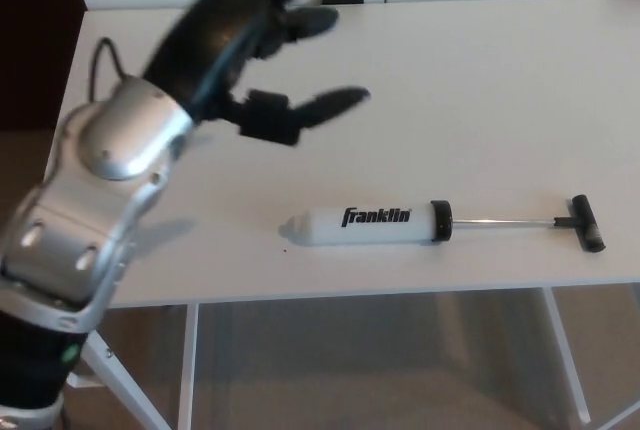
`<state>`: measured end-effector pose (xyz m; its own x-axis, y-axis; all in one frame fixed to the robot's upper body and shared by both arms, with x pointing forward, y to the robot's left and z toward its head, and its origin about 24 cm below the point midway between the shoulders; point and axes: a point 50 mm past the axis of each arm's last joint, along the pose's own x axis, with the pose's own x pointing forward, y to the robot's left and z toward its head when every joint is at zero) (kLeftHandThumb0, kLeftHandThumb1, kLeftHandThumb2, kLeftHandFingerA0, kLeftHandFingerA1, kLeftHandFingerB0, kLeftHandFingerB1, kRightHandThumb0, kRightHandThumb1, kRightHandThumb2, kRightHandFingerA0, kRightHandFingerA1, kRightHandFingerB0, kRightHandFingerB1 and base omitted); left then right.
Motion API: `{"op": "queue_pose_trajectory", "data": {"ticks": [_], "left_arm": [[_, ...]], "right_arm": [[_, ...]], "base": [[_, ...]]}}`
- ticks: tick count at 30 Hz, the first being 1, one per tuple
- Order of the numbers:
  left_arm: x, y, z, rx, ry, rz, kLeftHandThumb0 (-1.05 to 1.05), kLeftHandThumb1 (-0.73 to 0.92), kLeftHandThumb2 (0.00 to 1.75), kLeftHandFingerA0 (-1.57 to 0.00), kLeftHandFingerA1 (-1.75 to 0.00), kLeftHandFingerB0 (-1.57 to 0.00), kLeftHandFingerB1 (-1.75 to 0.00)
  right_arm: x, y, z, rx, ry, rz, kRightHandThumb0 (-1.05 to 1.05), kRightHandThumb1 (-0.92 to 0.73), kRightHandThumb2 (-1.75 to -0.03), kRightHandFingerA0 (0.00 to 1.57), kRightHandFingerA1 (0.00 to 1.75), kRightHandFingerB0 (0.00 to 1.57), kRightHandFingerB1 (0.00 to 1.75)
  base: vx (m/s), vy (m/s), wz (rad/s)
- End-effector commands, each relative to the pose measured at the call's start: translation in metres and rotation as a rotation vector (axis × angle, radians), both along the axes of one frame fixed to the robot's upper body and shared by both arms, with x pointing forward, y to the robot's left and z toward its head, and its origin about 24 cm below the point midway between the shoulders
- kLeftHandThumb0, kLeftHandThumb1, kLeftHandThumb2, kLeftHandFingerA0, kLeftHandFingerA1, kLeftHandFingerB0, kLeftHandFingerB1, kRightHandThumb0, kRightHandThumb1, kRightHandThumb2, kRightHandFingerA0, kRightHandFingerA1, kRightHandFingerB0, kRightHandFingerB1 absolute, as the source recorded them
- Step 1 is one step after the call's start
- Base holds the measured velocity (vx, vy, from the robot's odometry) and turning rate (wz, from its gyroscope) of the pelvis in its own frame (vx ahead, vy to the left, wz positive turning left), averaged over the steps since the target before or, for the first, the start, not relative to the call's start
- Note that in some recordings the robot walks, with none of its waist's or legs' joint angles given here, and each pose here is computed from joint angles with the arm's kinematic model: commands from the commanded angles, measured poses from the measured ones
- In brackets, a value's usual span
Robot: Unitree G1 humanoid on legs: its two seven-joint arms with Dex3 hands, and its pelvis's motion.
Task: The robot walks towards a desk on which an air pump is kept in the middle. It lifts it up and holds it with its left hand and uses its right hand to compress it by pushing its handle inwards.
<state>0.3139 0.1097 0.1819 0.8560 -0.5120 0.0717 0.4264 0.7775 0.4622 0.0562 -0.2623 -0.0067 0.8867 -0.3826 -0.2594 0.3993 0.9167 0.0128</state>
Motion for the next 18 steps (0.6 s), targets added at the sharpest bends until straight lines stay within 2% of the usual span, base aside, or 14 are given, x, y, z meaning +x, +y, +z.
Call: {"op": "queue_pose_trajectory", "data": {"ticks": [1, 6, 7, 8, 11, 12, 14, 18], "left_arm": [[0.002, -0.042, -0.082, 1.191, -0.146, -0.227, -0.74, 0.44, 0.77, -0.08, -0.39, -0.11, -0.25], [0.0, -0.041, -0.087, 1.293, -0.178, -0.25, -0.71, 0.42, 0.77, -0.07, -0.31, -0.09, -0.26], [-0.001, -0.04, -0.089, 1.333, -0.201, -0.251, -0.58, 0.38, 0.79, 0.0, -0.33, -0.03, -0.32], [-0.001, -0.04, -0.091, 1.357, -0.215, -0.251, -0.58, 0.38, 0.79, 0.0, -0.33, -0.03, -0.32], [-0.001, -0.039, -0.095, 1.439, -0.271, -0.258, -0.59, 0.39, 0.79, -0.01, -0.31, -0.02, -0.3], [0.0, -0.039, -0.096, 1.483, -0.3, -0.261, -0.71, 0.43, 0.78, -0.07, -0.24, -0.07, -0.22], [0.002, -0.039, -0.098, 1.563, -0.351, -0.262, -0.77, 0.47, 0.81, -0.09, -0.22, -0.09, -0.21], [0.005, -0.039, -0.099, 1.621, -0.408, -0.257, -0.75, 0.46, 0.82, -0.08, -0.28, -0.08, -0.25]], "right_arm": [[-0.014, 0.012, -0.002, -0.096, -0.003, 0.085, -0.33, -0.62, -0.59, 0.87, 0.5, 0.67, 0.43], [-0.012, 0.011, -0.005, -0.096, -0.014, 0.091, -0.35, -0.62, -0.59, 0.88, 0.49, 0.65, 0.43], [-0.012, 0.011, -0.005, -0.106, -0.013, 0.095, -0.39, -0.61, -0.59, 0.88, 0.49, 0.66, 0.43], [-0.012, 0.011, -0.005, -0.113, -0.013, 0.097, -0.39, -0.61, -0.59, 0.88, 0.49, 0.66, 0.43], [-0.012, 0.01, -0.006, -0.114, -0.02, 0.106, -0.42, -0.57, -0.6, 0.88, 0.51, 0.63, 0.44], [-0.012, 0.009, -0.005, -0.113, -0.018, 0.11, -0.42, -0.58, -0.61, 0.88, 0.51, 0.64, 0.45], [-0.012, 0.009, -0.005, -0.112, -0.017, 0.119, -0.4, -0.59, -0.6, 0.87, 0.51, 0.64, 0.44], [-0.011, 0.008, -0.006, -0.109, -0.025, 0.13, -0.43, -0.56, -0.61, 0.9, 0.51, 0.66, 0.45]], "base": [[0.0, 0.0, 0.0], [0.0, 0.0, 0.0], [0.0, 0.0, 0.0], [0.0, 0.0, 0.0], [0.0, 0.0, 0.0], [0.0, 0.0, 0.0], [0.0, 0.0, 0.0], [0.0, 0.0, 0.0]]}}
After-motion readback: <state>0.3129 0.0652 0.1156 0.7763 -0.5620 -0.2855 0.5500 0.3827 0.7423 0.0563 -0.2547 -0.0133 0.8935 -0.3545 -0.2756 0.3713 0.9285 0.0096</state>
